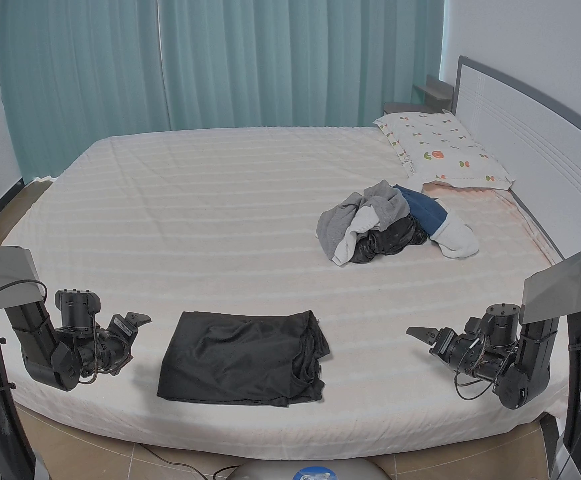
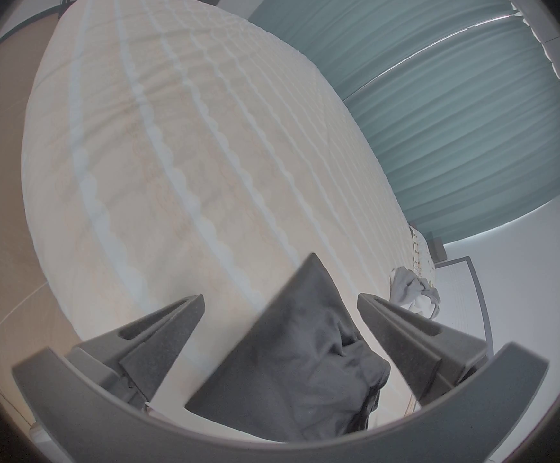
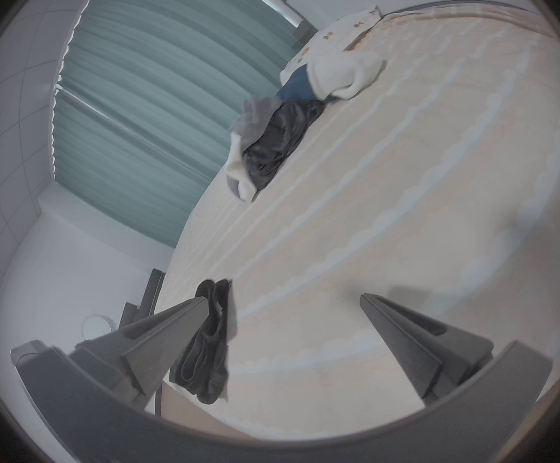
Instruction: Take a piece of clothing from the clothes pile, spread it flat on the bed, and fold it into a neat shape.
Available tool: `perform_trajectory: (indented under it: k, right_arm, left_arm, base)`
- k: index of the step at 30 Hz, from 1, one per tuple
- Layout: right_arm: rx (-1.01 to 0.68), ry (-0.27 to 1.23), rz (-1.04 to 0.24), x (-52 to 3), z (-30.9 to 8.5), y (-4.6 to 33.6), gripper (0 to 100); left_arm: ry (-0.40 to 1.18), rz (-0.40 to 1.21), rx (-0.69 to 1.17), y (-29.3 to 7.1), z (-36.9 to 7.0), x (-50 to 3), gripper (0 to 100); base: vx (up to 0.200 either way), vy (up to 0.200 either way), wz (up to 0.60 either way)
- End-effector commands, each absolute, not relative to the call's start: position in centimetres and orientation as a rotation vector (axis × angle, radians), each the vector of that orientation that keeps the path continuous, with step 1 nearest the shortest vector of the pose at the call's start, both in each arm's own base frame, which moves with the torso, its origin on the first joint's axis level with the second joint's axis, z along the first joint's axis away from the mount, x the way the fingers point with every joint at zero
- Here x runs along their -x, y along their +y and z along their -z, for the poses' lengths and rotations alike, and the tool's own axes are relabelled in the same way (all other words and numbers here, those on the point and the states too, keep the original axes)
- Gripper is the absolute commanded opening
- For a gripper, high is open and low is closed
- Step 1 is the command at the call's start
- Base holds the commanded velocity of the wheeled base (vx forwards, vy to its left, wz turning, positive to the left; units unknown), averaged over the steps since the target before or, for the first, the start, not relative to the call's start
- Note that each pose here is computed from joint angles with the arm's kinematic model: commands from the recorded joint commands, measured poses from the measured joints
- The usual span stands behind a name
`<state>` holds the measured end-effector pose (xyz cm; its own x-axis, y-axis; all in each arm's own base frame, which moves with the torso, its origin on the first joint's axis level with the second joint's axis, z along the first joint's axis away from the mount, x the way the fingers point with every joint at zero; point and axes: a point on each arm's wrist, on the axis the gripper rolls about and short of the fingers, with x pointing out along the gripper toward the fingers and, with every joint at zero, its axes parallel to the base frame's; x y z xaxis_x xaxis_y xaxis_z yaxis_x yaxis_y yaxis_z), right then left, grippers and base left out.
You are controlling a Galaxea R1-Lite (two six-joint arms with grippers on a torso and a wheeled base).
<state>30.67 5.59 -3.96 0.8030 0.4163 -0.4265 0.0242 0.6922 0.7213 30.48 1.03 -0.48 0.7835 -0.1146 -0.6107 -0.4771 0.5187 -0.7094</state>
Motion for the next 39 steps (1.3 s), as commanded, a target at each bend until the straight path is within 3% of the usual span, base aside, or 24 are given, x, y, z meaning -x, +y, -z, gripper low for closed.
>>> perform_trajectory:
  k: [1, 16, 25, 39]
  right_arm:
    - [-0.775, 0.619, -0.255, -30.2, 3.7, 6.4, 100]
    - [-0.694, 0.604, -0.285, -28.9, 2.9, 10.7, 100]
    - [-0.474, 0.660, -0.348, -26.6, 4.2, 12.2, 100]
    - [-0.383, 0.681, -0.338, -27.3, 6.5, 12.3, 100]
  left_arm:
    - [0.668, -0.243, 1.020, 1.1, 0.8, -30.5, 100]
    - [0.664, -0.241, 1.022, 1.1, 0.8, -30.7, 100]
    - [0.661, -0.238, 1.021, 1.0, 0.7, -30.8, 100]
    - [0.659, -0.234, 1.031, 0.8, 0.6, -30.9, 100]
  base:
    - [0.000, 0.200, 0.00]
    - [0.000, 0.200, 0.00]
    - [0.000, 0.000, 0.00]
    - [0.000, 0.000, 0.00]
